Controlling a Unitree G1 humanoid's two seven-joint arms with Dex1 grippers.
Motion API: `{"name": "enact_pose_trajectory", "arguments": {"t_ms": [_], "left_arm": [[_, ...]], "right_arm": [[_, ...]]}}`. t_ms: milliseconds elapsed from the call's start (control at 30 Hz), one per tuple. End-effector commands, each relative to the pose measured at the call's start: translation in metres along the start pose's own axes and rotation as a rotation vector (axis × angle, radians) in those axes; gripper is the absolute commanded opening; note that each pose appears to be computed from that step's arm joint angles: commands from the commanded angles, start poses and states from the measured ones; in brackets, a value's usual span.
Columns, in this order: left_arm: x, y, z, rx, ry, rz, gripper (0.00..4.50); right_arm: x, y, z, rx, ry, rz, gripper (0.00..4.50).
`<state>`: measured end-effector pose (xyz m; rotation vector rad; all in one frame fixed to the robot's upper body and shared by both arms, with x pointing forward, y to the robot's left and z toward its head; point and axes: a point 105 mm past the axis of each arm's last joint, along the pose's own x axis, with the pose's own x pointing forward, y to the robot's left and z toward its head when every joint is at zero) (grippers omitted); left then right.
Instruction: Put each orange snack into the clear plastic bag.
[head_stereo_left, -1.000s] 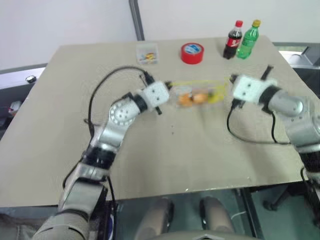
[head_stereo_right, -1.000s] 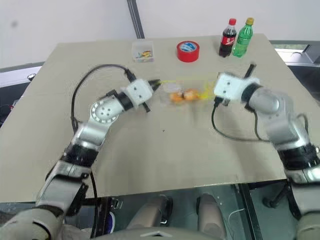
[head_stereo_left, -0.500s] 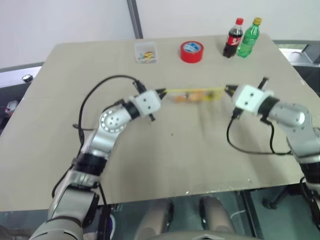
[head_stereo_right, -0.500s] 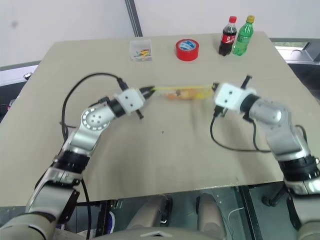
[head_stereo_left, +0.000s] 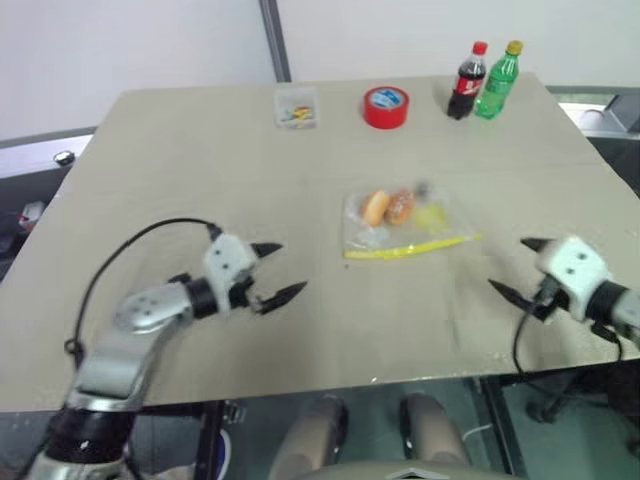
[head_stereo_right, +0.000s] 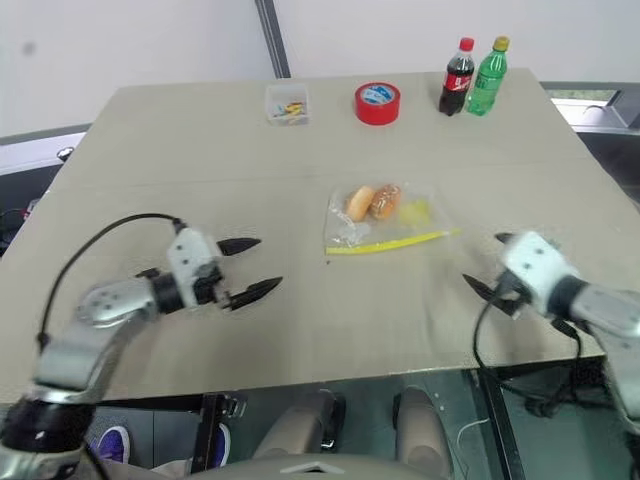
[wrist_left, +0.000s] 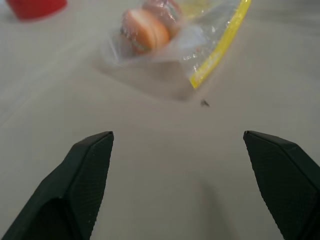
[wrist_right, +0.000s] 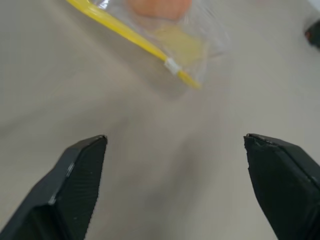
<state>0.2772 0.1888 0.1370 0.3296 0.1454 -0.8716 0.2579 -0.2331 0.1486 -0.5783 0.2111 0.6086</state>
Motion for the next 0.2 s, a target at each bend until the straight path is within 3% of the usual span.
{"name": "enact_pose_trajectory", "arguments": {"t_ms": [33,200], "left_arm": [[-0.0065,-0.0006,0.0237,0.006,-0.055,-0.025,4.50],[-0.0028,-0.0032,0.0280,-0.019,-0.055,-0.057,4.50]], "right_arm": [[-0.0120,-0.0035,0.0239,0.002,-0.083,-0.004,4.43],[-0.0065,-0.0041,0.0298,0.021,-0.103,-0.009,4.43]]}}
